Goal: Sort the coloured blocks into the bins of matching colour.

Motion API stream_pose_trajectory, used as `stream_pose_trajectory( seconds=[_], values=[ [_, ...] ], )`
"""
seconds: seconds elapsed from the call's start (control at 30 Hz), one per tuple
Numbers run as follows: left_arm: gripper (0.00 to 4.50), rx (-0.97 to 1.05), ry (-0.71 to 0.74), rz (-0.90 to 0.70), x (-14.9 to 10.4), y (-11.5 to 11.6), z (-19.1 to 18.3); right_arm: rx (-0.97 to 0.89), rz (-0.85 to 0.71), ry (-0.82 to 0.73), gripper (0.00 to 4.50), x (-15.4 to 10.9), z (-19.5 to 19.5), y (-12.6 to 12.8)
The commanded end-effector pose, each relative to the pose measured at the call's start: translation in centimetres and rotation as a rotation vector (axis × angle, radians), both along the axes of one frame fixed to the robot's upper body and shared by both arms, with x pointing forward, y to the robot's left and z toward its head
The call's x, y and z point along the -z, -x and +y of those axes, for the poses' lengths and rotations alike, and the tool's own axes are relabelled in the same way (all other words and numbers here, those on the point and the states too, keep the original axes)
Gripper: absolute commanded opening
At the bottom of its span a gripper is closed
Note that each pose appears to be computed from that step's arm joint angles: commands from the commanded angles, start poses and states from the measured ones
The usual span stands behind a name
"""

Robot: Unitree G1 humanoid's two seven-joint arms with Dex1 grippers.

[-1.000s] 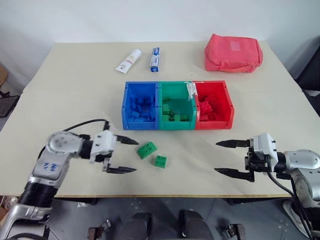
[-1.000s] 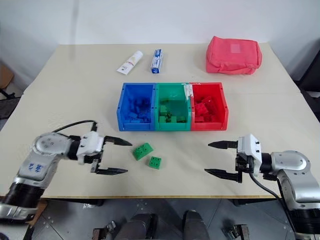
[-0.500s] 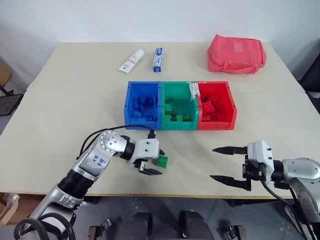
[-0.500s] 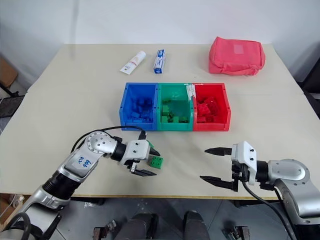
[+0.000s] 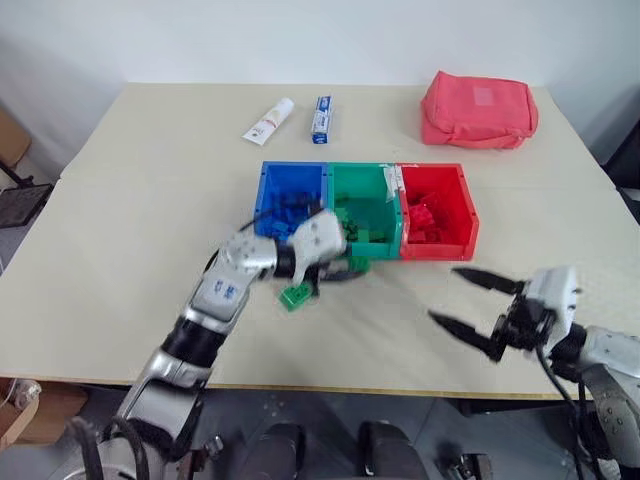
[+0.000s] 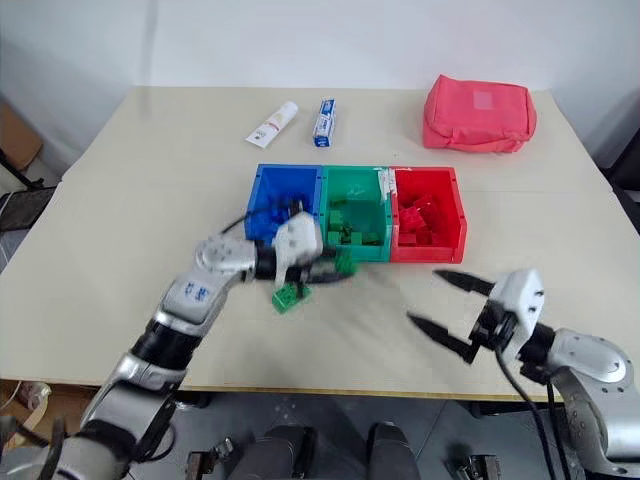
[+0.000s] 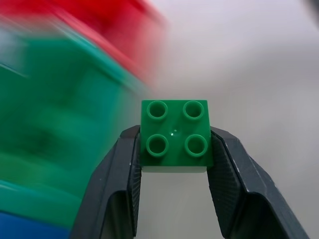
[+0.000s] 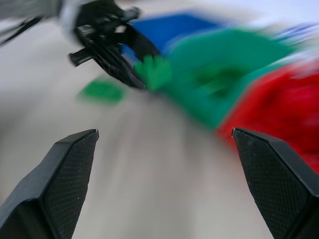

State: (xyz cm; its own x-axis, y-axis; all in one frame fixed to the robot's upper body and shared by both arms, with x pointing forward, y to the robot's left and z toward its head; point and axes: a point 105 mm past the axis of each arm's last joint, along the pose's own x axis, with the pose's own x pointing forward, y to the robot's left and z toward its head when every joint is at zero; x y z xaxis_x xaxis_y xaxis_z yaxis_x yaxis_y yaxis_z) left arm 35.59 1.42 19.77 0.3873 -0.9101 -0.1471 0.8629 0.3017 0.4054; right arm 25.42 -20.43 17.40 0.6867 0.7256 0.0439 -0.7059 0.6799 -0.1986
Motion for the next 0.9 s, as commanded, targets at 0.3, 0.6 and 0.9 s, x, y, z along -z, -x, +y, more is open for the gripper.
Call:
stream_pose_trajectory(
  seconds=[0.3,0.6,0.9],
  values=[
    [3.09,-0.160,0.152,-0.071,-2.6,-4.2,-1.1,0.077,-0.056,-0.041,4.50,-1.1,-0.3,-0.1],
    [4.43,-0.034,0.131,-0.127,-1.3,-0.9,6.1,0.007,-0.052,0.005,4.50,-0.7,0.1,-0.1],
    [4.43,-0.139,0.057,-0.062,2.1,5.3,18.9,-0.246,-0.020,0.166,4.50,1.1,2.3,0.2]
  ],
)
